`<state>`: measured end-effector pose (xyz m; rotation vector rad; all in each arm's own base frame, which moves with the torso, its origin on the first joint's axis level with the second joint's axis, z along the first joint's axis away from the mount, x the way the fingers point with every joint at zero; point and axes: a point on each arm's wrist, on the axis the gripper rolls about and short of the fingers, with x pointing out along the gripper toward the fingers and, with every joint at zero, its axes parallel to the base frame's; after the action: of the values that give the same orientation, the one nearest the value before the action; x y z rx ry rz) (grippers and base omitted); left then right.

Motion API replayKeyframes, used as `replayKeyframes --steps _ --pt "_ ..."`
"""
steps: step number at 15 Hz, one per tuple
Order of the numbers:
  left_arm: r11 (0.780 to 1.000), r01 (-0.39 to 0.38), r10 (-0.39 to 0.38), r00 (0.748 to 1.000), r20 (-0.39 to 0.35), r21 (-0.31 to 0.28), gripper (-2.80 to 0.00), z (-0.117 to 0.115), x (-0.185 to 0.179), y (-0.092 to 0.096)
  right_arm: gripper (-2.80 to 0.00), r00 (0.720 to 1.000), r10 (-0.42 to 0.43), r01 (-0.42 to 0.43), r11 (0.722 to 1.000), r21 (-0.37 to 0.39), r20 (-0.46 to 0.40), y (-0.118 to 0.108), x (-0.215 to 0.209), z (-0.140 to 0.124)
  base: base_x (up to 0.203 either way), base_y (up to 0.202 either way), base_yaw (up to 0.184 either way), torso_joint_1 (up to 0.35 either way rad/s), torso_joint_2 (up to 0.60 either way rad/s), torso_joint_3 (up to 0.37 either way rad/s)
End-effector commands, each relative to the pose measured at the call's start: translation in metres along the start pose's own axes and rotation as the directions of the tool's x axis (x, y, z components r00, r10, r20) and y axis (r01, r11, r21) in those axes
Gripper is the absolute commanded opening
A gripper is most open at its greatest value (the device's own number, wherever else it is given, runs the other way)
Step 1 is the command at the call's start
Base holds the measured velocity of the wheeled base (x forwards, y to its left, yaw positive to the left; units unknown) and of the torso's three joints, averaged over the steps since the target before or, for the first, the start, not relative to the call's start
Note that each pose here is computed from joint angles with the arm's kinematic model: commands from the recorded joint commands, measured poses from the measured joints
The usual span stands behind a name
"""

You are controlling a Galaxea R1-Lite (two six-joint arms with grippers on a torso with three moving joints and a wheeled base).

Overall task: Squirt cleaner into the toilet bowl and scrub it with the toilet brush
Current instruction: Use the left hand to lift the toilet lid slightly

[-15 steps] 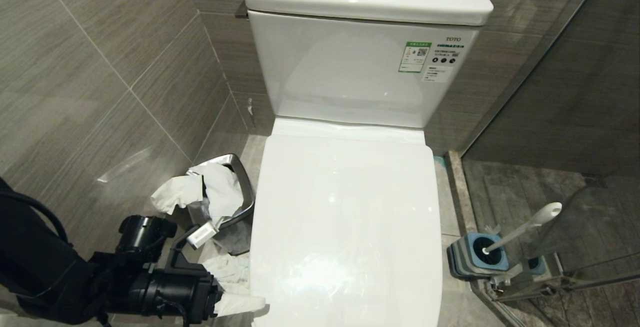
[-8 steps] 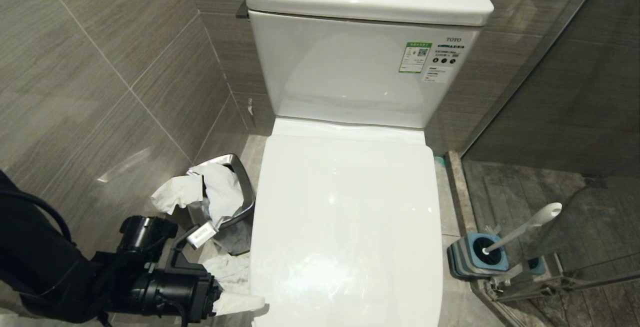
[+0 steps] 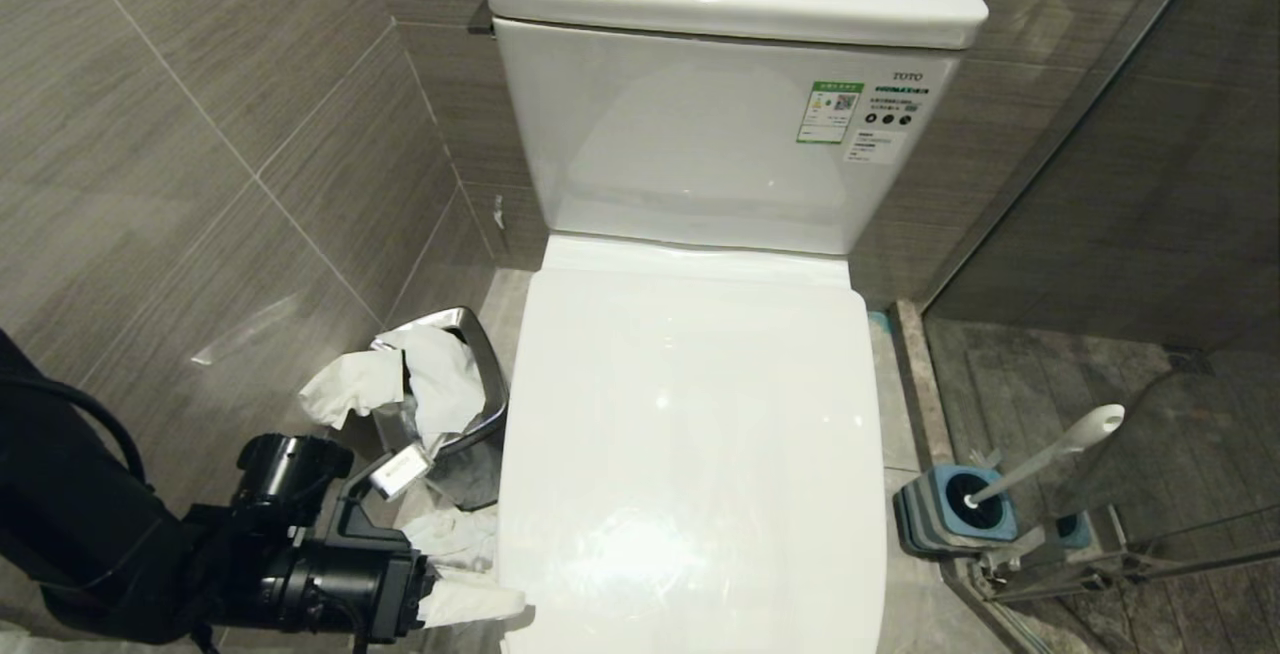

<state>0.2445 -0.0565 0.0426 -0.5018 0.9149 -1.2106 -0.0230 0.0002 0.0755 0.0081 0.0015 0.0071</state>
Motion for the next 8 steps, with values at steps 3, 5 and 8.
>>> replayKeyframes --steps 3,5,8 --pt "0.999 0.042 -0.042 0.998 0.053 0.000 0.00 0.0015 -0.0146 0.0014 -2.80 1.000 0.001 -0.001 1.000 0.000 -0.002 0.0000 0.0001 0.0000 0.000 0.000 0.000 0.000 0.00 0.000" --pt "0.996 0.093 -0.092 0.994 0.057 -0.008 0.00 -0.0008 -0.0161 0.0002 -2.80 1.000 0.001 -0.001 1.000 0.000 -0.002 0.0000 0.0001 0.0000 0.000 0.000 0.000 0.000 0.00 0.000" --pt "0.993 0.116 -0.116 0.991 0.060 -0.001 0.00 -0.0009 -0.0169 -0.0023 -2.80 1.000 0.001 -0.001 1.000 0.000 -0.002 0.0000 0.0001 0.0000 0.000 0.000 0.000 0.000 0.00 0.000"
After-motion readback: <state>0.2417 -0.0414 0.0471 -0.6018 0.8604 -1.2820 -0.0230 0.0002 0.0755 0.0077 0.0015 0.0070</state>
